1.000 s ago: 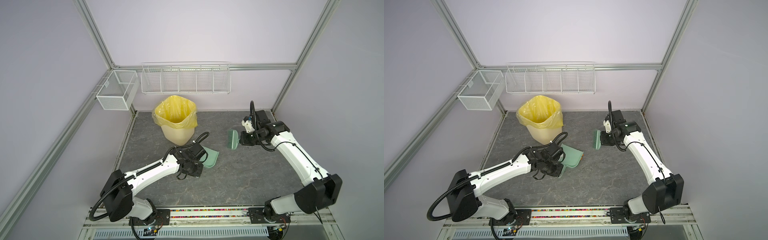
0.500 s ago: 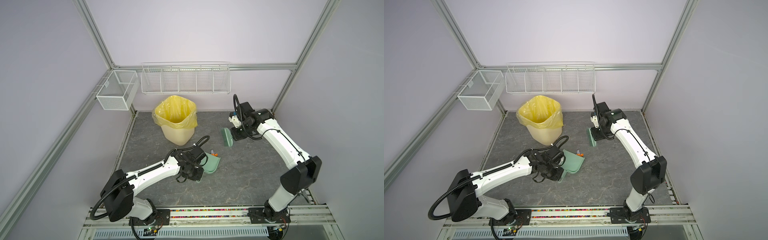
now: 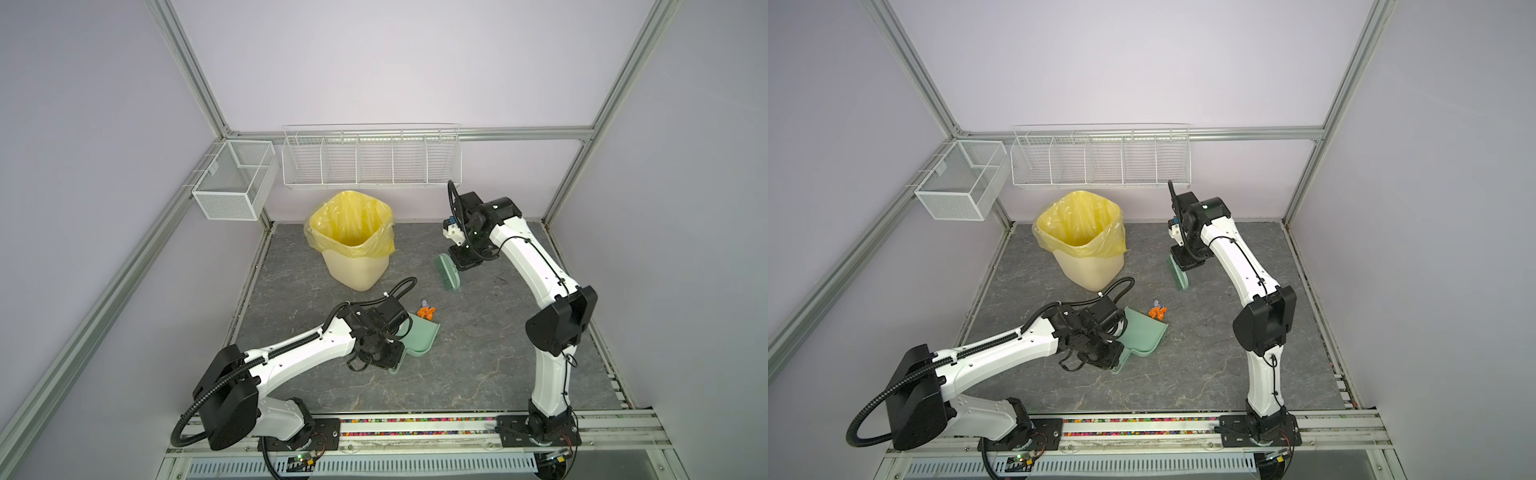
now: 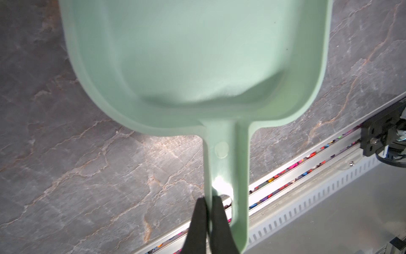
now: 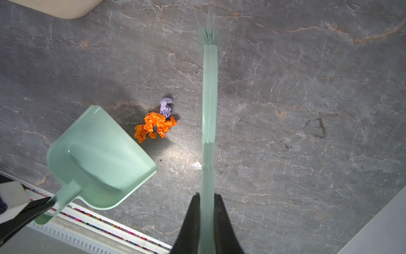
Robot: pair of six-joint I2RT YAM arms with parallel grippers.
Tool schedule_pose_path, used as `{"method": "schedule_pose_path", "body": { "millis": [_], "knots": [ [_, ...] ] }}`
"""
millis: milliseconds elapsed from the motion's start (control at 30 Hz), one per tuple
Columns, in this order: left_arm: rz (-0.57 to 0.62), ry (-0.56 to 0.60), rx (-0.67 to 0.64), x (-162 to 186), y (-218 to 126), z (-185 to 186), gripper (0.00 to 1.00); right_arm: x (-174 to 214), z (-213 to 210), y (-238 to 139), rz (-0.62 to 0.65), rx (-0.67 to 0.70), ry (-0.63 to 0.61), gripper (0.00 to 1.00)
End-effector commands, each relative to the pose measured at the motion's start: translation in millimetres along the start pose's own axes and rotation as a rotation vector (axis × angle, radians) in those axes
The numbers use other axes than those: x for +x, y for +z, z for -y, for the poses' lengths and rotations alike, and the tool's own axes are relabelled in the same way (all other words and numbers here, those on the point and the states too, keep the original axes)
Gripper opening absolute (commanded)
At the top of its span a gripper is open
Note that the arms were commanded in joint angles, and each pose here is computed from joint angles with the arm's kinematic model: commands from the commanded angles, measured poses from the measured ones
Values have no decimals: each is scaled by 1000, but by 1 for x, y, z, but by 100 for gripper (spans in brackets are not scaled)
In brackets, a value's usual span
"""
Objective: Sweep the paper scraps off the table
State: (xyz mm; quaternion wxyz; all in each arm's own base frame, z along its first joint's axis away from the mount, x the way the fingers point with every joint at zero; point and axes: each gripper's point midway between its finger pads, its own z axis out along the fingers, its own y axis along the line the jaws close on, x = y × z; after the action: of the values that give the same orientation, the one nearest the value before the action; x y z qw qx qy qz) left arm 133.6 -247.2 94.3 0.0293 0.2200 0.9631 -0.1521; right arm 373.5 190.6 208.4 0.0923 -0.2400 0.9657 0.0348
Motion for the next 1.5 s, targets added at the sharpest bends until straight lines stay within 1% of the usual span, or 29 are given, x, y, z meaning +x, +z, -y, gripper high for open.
{"method": "schedule_pose_path", "body": {
  "millis": [0, 200, 367, 467, 500, 767, 1033, 1267, 1467],
  "knots": [
    [-21, -6, -5, 11, 3, -5, 0, 8, -3, 6, -71, 20, -54, 7],
    [-43, -11, -26, 13, 13, -10, 0, 6, -6, 16, -91, 18, -62, 7],
    [-67, -4, 20, 12, 21, -1, 0, 7, -17, 26, -115, 7, -83, 7],
    [-87, -9, 50, 11, 25, 6, 0, 5, -10, 28, -118, 112, -103, 7],
    [-88, -10, 59, 10, 26, 8, 0, 5, -12, 28, -116, 115, -112, 7],
    [-103, -9, 78, 5, 32, 14, 0, 7, -33, 36, -127, 60, -138, 7],
    [-107, -8, 38, 2, 32, 6, 0, 14, -58, 40, -148, -2, -181, 7],
    [-96, -28, 41, -2, 33, 0, 0, 36, -81, 37, -176, -27, -237, 7],
    [-115, -31, 19, 0, 36, -9, 0, 61, -114, 28, -173, -141, -284, 7]
  ]
}}
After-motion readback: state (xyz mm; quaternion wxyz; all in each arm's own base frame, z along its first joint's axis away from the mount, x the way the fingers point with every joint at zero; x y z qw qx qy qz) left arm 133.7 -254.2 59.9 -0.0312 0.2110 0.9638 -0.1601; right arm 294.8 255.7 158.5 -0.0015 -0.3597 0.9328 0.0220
